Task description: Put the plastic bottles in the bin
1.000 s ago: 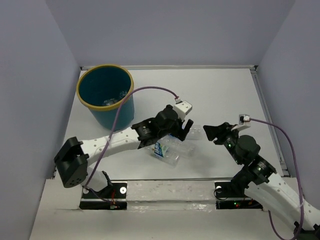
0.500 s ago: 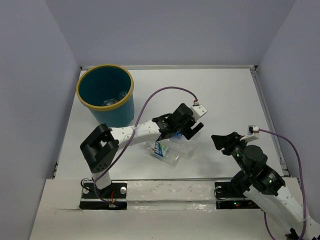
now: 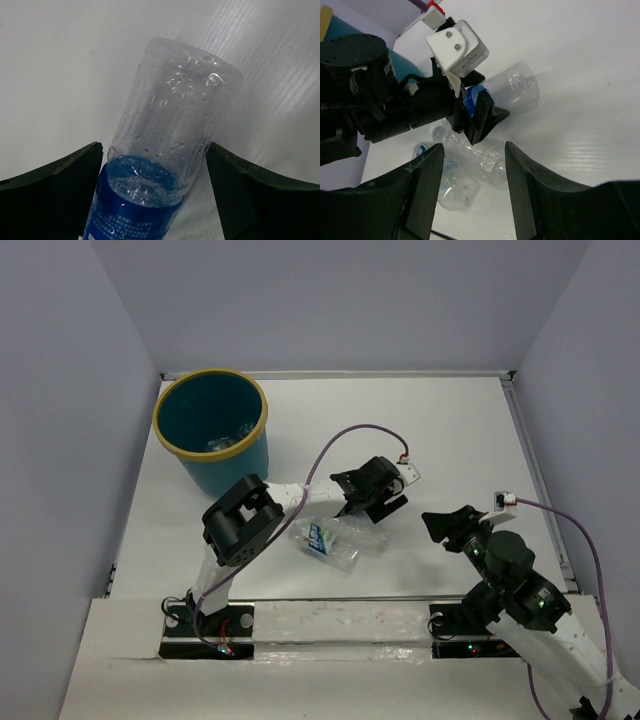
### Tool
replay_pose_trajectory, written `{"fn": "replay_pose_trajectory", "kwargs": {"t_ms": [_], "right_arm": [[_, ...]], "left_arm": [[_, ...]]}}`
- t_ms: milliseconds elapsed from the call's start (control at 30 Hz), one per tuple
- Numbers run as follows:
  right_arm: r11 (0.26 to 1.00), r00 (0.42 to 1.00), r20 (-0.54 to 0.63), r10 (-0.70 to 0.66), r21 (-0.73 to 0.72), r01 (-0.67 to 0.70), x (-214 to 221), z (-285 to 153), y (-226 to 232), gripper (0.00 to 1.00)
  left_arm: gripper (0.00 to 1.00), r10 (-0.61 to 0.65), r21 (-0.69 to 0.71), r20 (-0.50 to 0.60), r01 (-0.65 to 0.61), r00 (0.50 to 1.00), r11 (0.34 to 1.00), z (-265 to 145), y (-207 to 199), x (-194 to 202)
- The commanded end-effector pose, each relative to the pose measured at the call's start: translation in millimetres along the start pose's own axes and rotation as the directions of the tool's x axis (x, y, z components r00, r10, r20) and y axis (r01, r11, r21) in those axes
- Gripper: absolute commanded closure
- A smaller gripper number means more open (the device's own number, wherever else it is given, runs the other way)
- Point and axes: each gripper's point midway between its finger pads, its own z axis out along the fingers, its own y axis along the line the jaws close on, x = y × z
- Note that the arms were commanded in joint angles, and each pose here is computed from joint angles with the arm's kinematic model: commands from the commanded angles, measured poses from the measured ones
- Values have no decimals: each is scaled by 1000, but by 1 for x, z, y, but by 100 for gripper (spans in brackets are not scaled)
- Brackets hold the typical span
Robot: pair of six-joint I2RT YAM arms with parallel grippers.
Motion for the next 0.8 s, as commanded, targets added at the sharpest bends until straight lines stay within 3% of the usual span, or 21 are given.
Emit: {"fn": "replay_pose_trajectory", "kwargs": {"t_ms": [0, 167, 200, 367, 400, 467, 600, 700, 733, 767], "right_arm": [[999, 1000, 19, -15, -42, 16, -11, -2, 13, 43], [992, 997, -2, -75, -102, 75, -6, 3, 24, 38], [989, 996, -13, -91, -115, 89, -3, 4, 27, 37], [923, 958, -144, -246, -336, 187, 27, 14, 67, 29], [892, 950, -162, -266, -415, 179, 32, 11, 83, 29], [865, 932, -193, -305, -466, 187, 41, 14, 92, 27], [830, 861, -326, -389, -530, 174, 69, 28, 105, 25], [807, 815, -366, -450, -558, 195, 76, 35, 116, 24], [796, 771, -418, -481, -576, 184, 93, 35, 117, 24], [780, 744, -417, -521, -587, 217, 98, 37, 119, 24]], "left_arm": [[11, 30, -109, 58, -24, 998, 994, 9, 33, -26], [25, 15, -194, 97, 4, 995, 981, 16, 65, -36], [33, 7, -203, 114, 16, 993, 979, 15, 71, -40], [47, -76, -258, 243, 140, 967, 956, -9, 116, -74], [51, -91, -264, 302, 175, 949, 948, -26, 126, -91], [51, -115, -263, 362, 220, 925, 939, -45, 137, -108], [51, -195, -250, 524, 369, 829, 895, -116, 169, -147], [51, -264, -211, 565, 446, 782, 870, -148, 179, -151], [51, -308, -177, 602, 499, 737, 848, -169, 186, -156], [51, -323, -166, 611, 516, 723, 841, -179, 188, -155]]}}
